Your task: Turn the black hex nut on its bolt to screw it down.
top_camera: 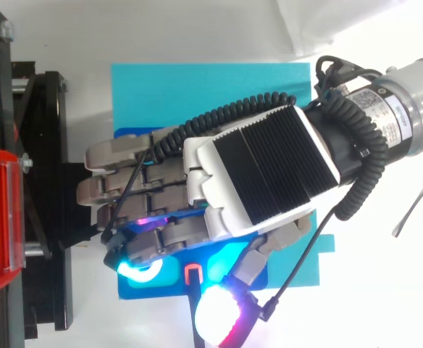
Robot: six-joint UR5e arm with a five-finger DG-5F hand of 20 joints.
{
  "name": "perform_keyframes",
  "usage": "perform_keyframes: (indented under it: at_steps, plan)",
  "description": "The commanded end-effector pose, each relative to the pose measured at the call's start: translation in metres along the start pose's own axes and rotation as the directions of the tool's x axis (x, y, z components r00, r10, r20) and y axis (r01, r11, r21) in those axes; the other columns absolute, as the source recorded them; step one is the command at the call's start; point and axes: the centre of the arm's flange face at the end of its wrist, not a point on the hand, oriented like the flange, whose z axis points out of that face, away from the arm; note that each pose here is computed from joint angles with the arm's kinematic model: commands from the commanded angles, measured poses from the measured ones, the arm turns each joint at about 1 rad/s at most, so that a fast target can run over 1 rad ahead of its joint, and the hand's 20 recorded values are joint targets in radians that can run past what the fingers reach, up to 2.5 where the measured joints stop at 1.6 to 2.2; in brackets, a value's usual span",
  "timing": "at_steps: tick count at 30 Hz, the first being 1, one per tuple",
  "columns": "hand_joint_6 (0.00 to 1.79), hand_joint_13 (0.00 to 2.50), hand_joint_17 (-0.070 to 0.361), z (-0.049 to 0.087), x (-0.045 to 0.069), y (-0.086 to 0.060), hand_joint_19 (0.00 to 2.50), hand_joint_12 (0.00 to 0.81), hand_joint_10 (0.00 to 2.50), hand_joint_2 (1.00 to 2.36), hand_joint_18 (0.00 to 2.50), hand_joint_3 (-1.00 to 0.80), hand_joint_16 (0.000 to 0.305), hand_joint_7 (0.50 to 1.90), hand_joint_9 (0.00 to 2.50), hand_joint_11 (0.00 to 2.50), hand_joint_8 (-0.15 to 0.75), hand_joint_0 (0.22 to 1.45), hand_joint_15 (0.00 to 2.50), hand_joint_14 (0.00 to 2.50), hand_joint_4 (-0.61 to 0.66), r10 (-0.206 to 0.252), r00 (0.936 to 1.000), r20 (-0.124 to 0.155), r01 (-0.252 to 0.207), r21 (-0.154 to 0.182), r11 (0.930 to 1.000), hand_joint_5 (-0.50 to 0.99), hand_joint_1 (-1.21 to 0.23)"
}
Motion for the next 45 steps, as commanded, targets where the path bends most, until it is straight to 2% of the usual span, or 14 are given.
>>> perform_keyframes:
  at_steps: [1, 13, 18, 45]
  plan:
    - [0.75, 0.39, 0.09, -0.002, -0.001, -0.001, 0.15, 0.343, 0.01, 1.0, 0.11, -0.5, 0.04, 0.79, 0.49, 0.44, 0.313, 0.5, 0.15, 0.01, 0.24, 0.0, 1.0, -0.005, 0.0, -0.011, 0.9999, -0.19, -0.3]
    - [0.75, 0.4, 0.089, -0.004, -0.002, -0.004, 0.14, 0.341, 0.01, 1.0, 0.11, -0.5, 0.04, 0.78, 0.49, 0.43, 0.312, 0.5, 0.15, 0.01, 0.24, -0.003, 1.0, -0.003, 0.003, -0.009, 1.0, -0.19, -0.31]
    - [0.75, 0.4, 0.089, -0.004, -0.006, -0.006, 0.15, 0.34, 0.01, 1.0, 0.11, -0.5, 0.04, 0.78, 0.49, 0.43, 0.311, 0.5, 0.16, 0.01, 0.25, -0.011, 0.9999, -0.001, 0.011, -0.019, 0.9998, -0.19, -0.31]
    - [0.75, 0.4, 0.087, -0.038, -0.02, -0.045, 0.15, 0.336, 0.01, 1.0, 0.11, -0.5, 0.039, 0.78, 0.49, 0.43, 0.313, 0.5, 0.15, 0.01, 0.24, -0.033, 0.9994, -0.003, 0.033, -0.038, 0.9987, -0.19, -0.32]
